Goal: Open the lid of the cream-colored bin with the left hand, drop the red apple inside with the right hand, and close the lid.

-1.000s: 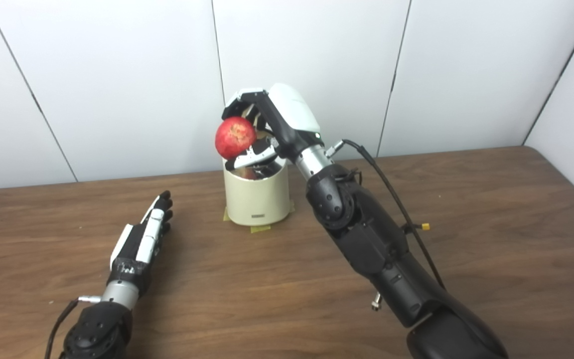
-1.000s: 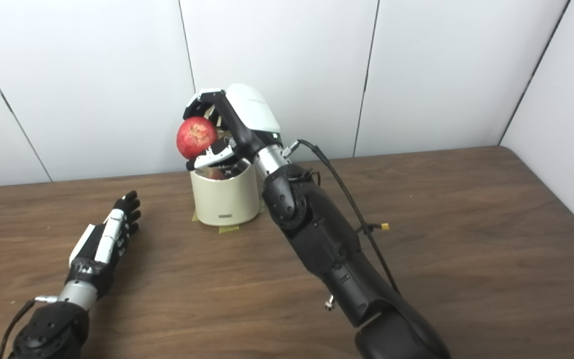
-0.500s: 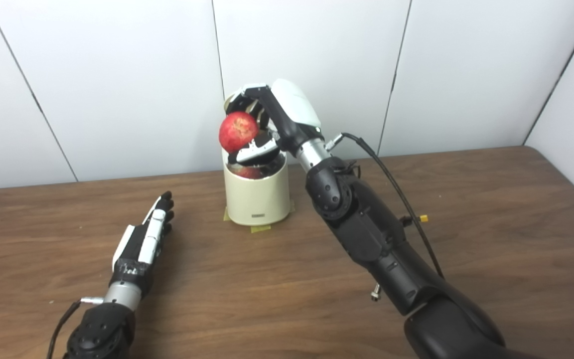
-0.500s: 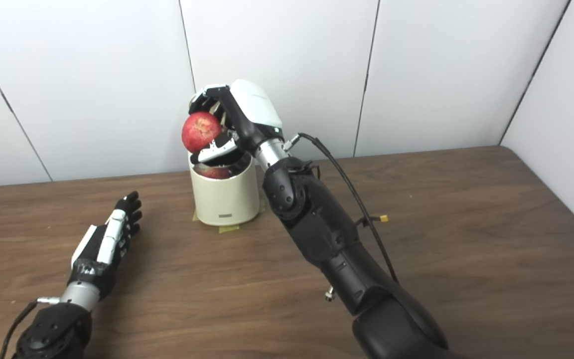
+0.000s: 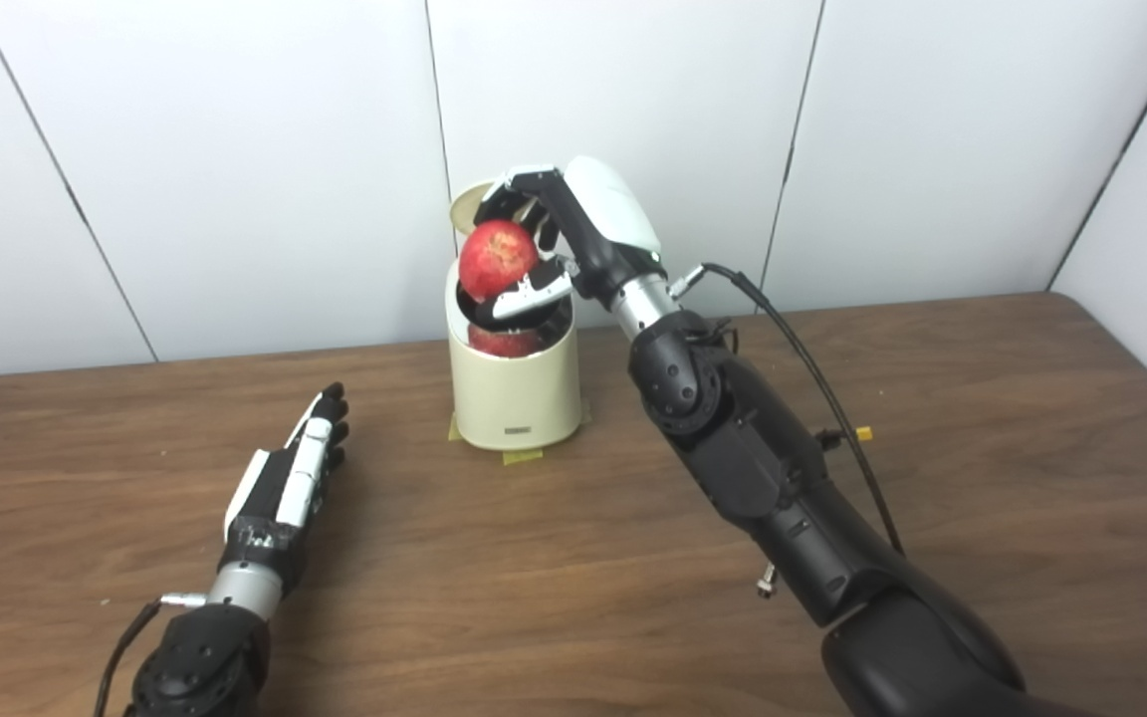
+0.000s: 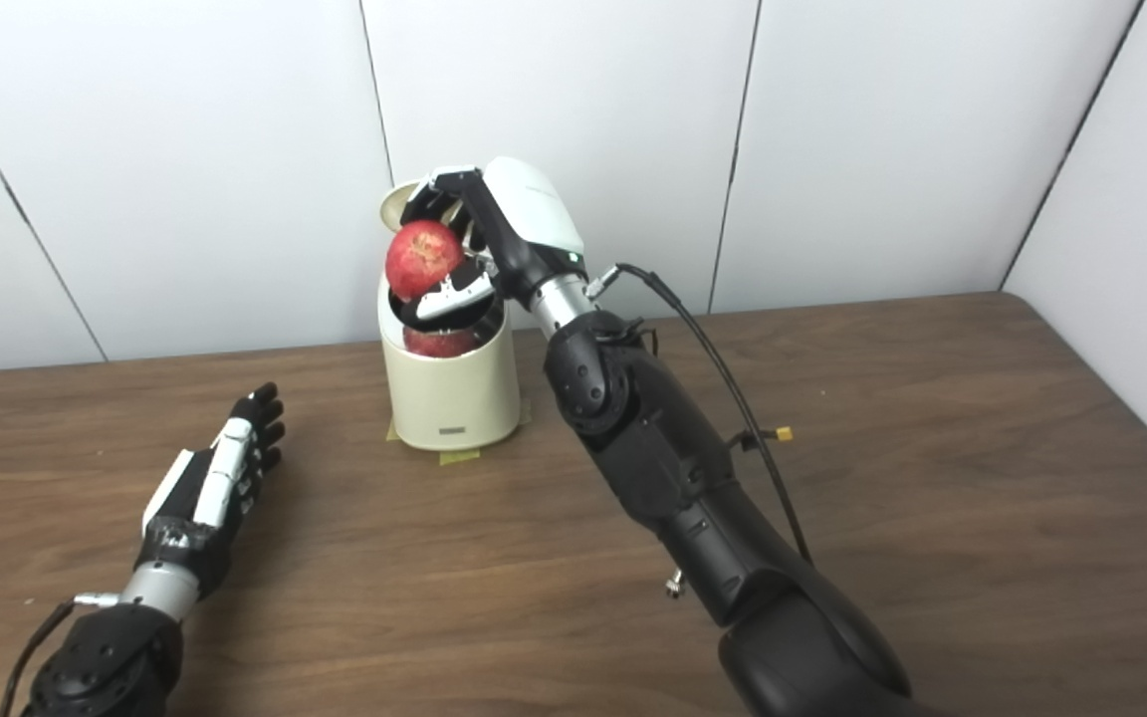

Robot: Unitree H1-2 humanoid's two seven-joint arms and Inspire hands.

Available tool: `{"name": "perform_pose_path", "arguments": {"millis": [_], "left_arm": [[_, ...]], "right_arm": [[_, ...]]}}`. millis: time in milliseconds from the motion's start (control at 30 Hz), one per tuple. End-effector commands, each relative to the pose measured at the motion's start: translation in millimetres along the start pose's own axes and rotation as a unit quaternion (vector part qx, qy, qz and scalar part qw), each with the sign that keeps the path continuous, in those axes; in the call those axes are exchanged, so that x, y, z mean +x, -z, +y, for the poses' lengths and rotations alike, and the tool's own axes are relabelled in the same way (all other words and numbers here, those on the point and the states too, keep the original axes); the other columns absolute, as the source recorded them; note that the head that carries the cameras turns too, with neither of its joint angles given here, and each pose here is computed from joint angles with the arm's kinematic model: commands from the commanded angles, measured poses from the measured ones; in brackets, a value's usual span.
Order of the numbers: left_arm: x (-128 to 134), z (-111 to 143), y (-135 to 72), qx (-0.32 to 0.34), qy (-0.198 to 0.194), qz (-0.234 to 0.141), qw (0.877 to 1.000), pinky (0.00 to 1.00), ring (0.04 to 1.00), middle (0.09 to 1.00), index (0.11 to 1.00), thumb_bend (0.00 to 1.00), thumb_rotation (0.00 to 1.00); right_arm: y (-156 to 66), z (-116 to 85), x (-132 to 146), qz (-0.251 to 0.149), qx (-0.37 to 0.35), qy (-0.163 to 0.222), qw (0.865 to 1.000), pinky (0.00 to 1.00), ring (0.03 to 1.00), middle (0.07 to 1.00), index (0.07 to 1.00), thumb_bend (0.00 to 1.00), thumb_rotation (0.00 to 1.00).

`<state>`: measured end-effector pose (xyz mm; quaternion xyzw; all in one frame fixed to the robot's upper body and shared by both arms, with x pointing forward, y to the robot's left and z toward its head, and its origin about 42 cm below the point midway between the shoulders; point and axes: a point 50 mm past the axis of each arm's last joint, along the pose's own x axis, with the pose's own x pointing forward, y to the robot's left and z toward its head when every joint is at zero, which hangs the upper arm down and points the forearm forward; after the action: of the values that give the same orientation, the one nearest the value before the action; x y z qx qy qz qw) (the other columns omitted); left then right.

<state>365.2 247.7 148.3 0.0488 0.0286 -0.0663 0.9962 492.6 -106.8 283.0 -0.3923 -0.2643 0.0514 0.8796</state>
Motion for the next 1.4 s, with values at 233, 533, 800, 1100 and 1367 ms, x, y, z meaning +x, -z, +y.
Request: {"name": "perform_pose_path", "arguments": {"millis": [233,533,800,1100,1367], "left_arm": [[3.3,1.1,-13.0,0.01,0.002,-0.021,1.0,1.0,1.0,1.0,1.0,0.61,0.97],[3.5,-1.1,-13.4,0.011,0.002,-0.02,1.0,1.0,1.0,1.0,1.0,0.61,0.97],[2.4,-0.2,-11.8,0.027,0.015,-0.017,0.999,1.0,1.0,1.0,1.0,0.61,0.98],[3.3,-4.2,-15.6,0.035,0.036,-0.011,0.999,1.0,1.0,1.0,1.0,0.57,0.95],[2.7,-3.9,-17.2,0.033,0.03,-0.003,0.999,1.0,1.0,1.0,1.0,0.58,0.95]], "right_arm": [[-13.7,-23.7,17.3,-0.036,-0.009,0.027,0.999,0.34,0.411,0.497,0.52,0.5,0.0],[-17.5,-23.5,20.2,-0.014,-0.067,-0.018,0.998,0.67,0.731,0.738,0.702,0.91,0.16],[-16.3,-23.4,19.7,-0.015,-0.064,-0.022,0.998,0.7,0.746,0.738,0.703,0.91,0.18],[-19.0,-26.2,20.1,-0.023,-0.063,-0.021,0.998,0.66,0.734,0.713,0.678,0.9,0.18],[-26.8,-37.9,5.1,-0.038,-0.004,0.009,0.999,0.37,0.427,0.508,0.502,0.51,0.0]]}}
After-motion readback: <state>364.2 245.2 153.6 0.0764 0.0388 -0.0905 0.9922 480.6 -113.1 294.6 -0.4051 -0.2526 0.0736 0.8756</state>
